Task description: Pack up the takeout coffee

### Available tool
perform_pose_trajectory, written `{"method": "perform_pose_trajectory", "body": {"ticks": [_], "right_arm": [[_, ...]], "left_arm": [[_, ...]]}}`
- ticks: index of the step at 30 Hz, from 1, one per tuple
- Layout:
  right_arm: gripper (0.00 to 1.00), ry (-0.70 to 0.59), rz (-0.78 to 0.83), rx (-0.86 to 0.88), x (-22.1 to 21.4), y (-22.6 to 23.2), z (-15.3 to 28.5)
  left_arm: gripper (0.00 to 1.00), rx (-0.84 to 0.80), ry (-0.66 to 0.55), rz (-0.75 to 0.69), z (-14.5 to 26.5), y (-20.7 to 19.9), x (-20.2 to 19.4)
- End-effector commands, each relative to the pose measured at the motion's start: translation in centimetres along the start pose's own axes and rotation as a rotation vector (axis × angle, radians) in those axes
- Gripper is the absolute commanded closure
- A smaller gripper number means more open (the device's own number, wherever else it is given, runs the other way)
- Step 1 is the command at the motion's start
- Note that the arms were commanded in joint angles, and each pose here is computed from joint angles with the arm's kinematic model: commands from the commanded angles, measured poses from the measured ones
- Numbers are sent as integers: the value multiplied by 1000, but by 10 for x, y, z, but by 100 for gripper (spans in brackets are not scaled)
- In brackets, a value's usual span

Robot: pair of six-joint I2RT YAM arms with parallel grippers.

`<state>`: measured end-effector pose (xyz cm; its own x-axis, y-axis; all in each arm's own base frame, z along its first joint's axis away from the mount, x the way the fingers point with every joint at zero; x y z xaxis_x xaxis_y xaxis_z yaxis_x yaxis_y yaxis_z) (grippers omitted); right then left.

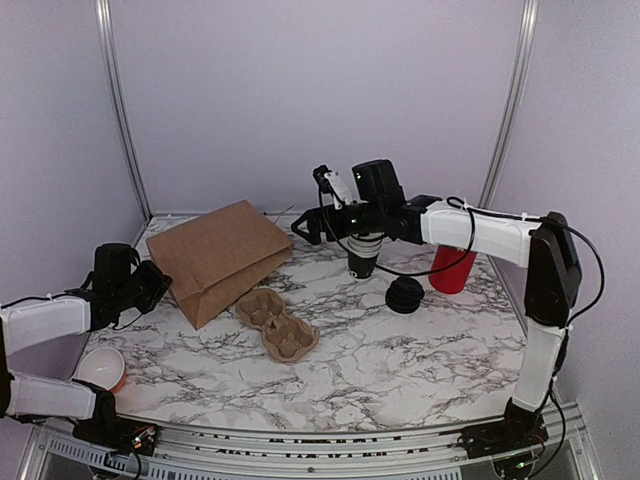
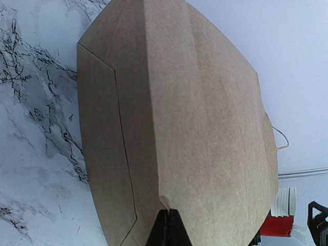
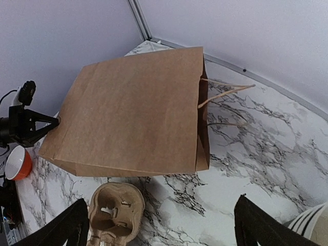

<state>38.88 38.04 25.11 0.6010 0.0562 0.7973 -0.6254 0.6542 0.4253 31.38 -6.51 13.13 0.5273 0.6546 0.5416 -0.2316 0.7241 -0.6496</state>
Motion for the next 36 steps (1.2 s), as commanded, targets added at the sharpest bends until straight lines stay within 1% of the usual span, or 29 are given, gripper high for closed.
{"method": "perform_pose_trajectory", "body": {"ticks": [1, 3, 5, 6, 9, 15, 19, 26, 36], "right_arm": [[5, 47, -30, 112, 10, 19, -17], [5, 66, -41, 129, 9, 19, -27], [5, 60, -47, 148, 18, 24, -33], [5, 68, -57, 150, 18, 23, -37], [8, 90, -85, 143, 17, 19, -47], [11, 107, -130, 77, 11, 6, -58], [14, 121, -145, 57, 2, 3, -59], [15, 149, -180, 67, -18, -3, -65], [19, 192, -240, 128, -37, -6, -92]], "left_arm": [[100, 20, 78, -35, 7, 5, -11], [100, -6, 81, -38, 10, 1, -11], [100, -35, 80, -37, 13, -2, -11], [100, -73, 58, -37, 14, -9, -6], [100, -116, 37, -31, 20, -16, -2], [100, -153, 7, -27, 27, -21, 6], [100, -170, -21, -17, 33, -23, 12], [100, -236, -75, 29, 42, -34, 28], [100, -293, -74, 65, 45, -41, 35]]}}
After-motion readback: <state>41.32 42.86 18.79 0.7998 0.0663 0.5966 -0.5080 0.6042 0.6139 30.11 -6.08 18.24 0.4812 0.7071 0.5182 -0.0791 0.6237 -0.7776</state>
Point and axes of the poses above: each gripper's point midway between its finger pads, its own z axis back along the fingers, its own y axis along the line the jaws close on, x = y × z, the point moved 3 cm from there along z, back along the fingers, and after that the axes turned 10 degrees about -z, right-handed, at the moved point
